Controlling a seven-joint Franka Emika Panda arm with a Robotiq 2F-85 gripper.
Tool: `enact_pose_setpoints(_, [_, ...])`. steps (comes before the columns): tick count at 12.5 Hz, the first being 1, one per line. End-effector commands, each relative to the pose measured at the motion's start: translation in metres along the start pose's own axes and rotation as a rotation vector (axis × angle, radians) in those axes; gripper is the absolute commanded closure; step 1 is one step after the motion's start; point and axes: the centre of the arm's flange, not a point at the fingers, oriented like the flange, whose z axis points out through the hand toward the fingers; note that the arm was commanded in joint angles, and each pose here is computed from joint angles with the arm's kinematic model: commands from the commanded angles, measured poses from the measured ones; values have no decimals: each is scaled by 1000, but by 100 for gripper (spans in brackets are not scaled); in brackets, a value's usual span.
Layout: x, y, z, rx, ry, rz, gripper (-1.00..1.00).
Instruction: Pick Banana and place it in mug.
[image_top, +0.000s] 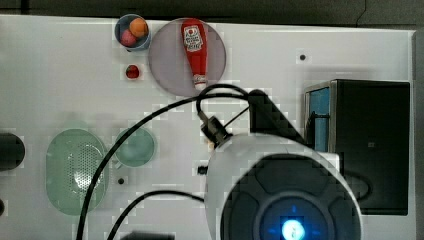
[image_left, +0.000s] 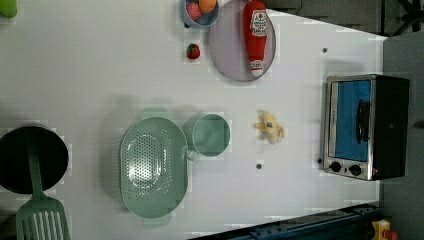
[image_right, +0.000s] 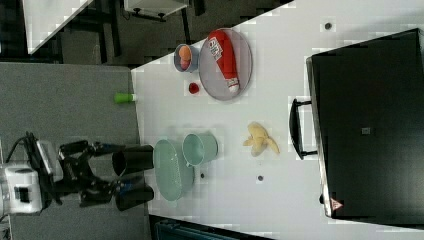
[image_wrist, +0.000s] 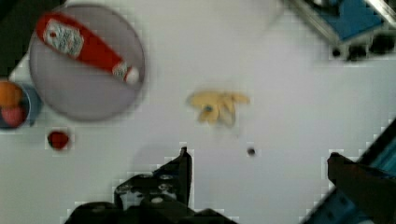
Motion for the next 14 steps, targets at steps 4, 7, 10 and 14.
enact_pose_setpoints(4, [12, -10, 181, -72, -98, -91, -100])
enact_pose_setpoints(7, [10, -6, 247, -49, -74, -97, -100])
enact_pose_setpoints(10, [1, 4, 311, -59, -79, -95, -100])
enact_pose_setpoints(14, [-4, 9, 383, -67, -76, -95, -100])
